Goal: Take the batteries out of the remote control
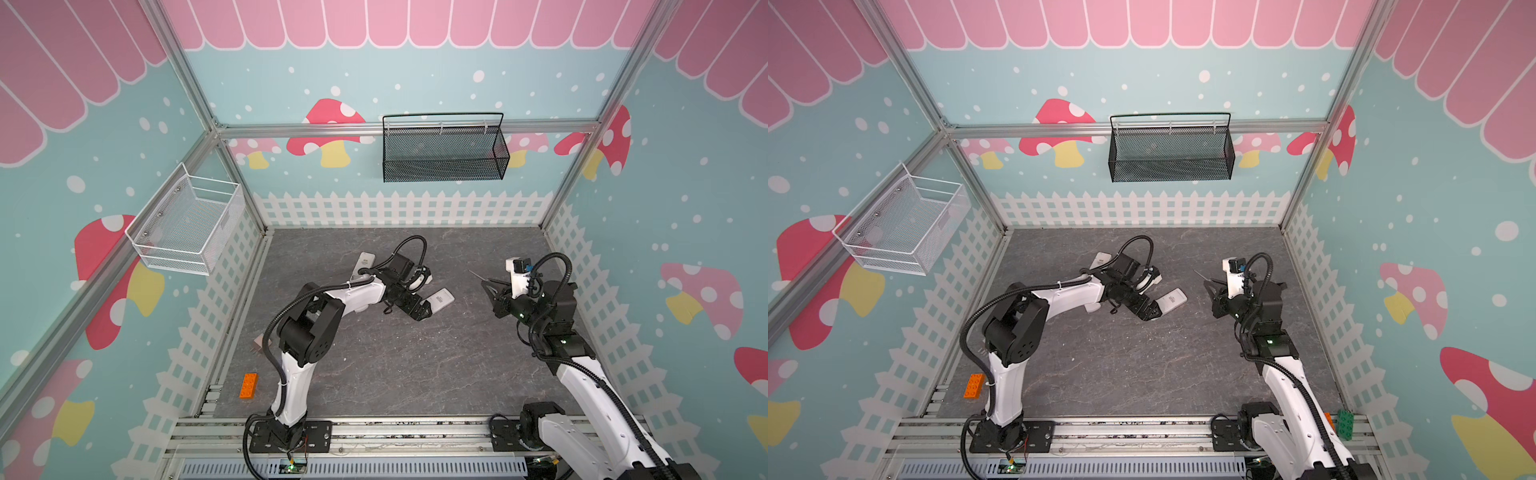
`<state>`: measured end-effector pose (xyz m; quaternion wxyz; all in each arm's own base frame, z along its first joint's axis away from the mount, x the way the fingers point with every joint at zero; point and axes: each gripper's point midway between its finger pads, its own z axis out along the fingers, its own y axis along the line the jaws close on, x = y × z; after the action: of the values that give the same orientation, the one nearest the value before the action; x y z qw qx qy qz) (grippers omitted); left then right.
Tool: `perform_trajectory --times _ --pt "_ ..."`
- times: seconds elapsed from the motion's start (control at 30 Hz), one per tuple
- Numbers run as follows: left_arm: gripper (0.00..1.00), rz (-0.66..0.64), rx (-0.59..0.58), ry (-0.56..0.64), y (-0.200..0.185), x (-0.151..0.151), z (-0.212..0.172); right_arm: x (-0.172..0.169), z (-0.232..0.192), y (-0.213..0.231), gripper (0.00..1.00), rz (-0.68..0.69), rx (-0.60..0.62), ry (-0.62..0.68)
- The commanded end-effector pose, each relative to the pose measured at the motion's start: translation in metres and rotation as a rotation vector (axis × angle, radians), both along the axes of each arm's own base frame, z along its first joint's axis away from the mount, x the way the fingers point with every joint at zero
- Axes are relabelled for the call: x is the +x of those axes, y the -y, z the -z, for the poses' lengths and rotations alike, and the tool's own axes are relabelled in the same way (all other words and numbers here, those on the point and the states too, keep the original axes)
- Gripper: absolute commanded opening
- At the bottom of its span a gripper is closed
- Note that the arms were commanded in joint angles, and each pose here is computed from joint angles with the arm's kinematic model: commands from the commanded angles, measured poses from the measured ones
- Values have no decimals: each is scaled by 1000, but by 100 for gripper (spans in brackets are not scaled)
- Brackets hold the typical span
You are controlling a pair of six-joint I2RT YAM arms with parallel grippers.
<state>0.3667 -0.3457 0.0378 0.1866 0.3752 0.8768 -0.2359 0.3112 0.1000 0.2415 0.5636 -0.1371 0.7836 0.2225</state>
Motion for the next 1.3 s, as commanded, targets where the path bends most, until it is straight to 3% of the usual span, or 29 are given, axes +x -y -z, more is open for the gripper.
perform_trajectory --times 0.0,0.13,0.43,0.67,0.77,1.1,1.2,1.27 --pt "100 26 85 42 0 3 7 -6 14 5 0 0 -97 -12" --pt "96 52 116 31 3 -3 20 -12 19 4 0 -21 -126 -13" --pt "65 123 141 8 -4 -26 26 -15 19 8 0 -30 -202 20" --pt "54 216 162 67 -8 -42 13 -26 14 -7 0 -142 -229 86" --pt "53 281 135 76 -9 -58 3 -35 16 -11 0 -183 -252 119" --pt "54 751 30 143 -14 -121 12 -76 49 -36 0 -425 -296 175" --pt "56 811 17 180 -11 -121 18 -82 58 -39 0 -453 -303 173" --pt "59 777 11 172 -8 -115 20 -85 61 -39 0 -462 -313 176"
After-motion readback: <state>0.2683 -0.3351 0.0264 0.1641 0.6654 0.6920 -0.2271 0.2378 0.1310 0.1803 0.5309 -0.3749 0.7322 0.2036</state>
